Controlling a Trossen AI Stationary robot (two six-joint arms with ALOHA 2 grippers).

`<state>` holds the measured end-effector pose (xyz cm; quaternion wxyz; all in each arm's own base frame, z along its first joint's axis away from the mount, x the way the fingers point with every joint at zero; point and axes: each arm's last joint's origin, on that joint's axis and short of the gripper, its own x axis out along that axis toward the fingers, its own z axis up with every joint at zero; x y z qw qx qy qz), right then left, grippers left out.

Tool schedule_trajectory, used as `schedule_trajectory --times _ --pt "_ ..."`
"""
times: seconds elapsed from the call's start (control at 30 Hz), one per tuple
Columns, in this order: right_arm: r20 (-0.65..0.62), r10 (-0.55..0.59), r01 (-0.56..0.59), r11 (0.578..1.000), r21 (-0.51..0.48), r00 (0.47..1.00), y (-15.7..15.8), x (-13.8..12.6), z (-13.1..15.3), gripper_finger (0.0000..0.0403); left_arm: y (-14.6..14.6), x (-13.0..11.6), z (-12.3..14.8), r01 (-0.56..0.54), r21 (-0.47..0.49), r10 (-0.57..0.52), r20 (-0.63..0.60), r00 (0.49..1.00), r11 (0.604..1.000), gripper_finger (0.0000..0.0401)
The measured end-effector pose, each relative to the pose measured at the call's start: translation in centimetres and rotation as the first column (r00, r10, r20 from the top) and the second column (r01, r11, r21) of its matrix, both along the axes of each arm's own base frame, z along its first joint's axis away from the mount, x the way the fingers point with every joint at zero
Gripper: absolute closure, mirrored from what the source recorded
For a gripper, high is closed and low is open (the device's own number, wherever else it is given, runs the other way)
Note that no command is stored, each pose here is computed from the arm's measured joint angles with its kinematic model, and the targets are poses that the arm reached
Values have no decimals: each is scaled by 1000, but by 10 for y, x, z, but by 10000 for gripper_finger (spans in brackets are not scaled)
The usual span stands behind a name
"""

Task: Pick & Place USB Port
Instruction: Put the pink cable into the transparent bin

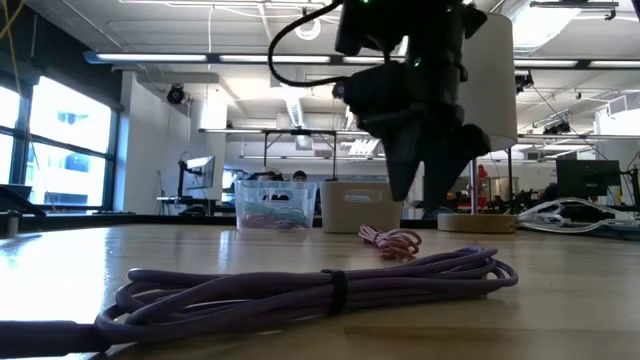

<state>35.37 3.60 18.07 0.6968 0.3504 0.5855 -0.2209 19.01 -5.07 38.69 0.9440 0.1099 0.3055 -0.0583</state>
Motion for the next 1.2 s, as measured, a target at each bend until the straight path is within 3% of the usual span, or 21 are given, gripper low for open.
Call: schedule_trajectory --times 0.17,0.53,1.2 --pt "69 -19 18 1000 9 997 -6 9 -3 146 0 0 0 -12 7 12 3 1000 1000 323" --pt "102 -31 33 999 -19 994 -25 14 -3 199 0 3 -2 -24 16 24 -5 1000 1000 323" --pt "114 -13 15 1000 -18 993 -22 14 -12 169 0 3 -2 -24 18 25 -6 1000 1000 323"
